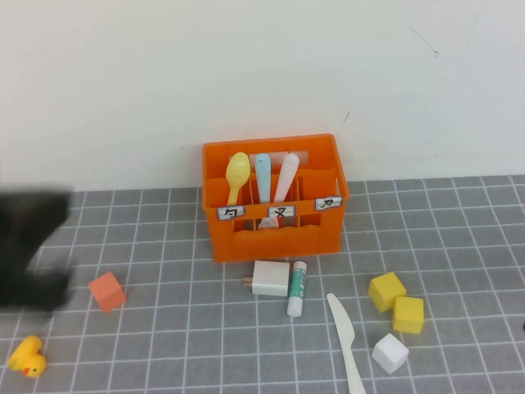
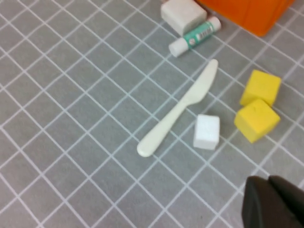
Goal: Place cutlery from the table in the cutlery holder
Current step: Pick up the knife
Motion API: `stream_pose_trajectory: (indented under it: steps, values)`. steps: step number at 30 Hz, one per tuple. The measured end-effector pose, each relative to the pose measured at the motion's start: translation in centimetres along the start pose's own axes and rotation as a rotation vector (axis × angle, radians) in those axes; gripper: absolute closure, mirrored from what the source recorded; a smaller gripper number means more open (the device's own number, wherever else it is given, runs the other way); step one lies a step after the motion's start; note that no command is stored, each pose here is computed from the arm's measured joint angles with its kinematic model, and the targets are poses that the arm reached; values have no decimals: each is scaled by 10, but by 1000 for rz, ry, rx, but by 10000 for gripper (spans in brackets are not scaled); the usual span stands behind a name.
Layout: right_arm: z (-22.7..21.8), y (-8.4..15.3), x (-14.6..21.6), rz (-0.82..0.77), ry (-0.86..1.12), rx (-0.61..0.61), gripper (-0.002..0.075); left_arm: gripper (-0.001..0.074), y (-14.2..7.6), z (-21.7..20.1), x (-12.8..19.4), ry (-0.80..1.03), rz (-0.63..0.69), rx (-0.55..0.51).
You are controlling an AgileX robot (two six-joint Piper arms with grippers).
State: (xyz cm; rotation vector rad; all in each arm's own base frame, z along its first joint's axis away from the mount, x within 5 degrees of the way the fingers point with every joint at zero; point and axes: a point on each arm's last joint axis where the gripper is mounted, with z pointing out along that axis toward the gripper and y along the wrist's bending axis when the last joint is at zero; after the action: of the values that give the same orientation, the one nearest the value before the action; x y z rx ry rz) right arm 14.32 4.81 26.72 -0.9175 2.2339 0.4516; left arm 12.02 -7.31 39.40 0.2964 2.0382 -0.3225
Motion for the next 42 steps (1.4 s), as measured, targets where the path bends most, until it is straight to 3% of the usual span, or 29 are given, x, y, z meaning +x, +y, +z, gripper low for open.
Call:
stream_pose_trajectory:
  steps: [8, 13, 21, 30, 32, 38, 42]
  values:
    - [39, -5, -23, -44, 184, -47, 728, 735, 35, -16, 102, 0, 15, -22]
    - [85, 8, -32, -57, 340, -37, 728, 735, 48, -19, 140, -48, -68, -19]
    - [155, 37, -48, -94, 504, 49, 728, 735, 59, -23, 157, -149, -157, -45]
    - [222, 39, -61, 96, 402, 106, 719, 735, 60, -24, 157, -166, -185, -44]
    - [233, 36, -59, 107, 423, 110, 671, 735, 60, -24, 157, -166, -193, -43]
    - [259, 29, -49, 135, 540, 123, 398, 735, 61, -24, 158, -161, -253, -45]
    - [271, 28, -40, 154, 585, 128, 326, 735, 62, -23, 159, -142, -310, -59]
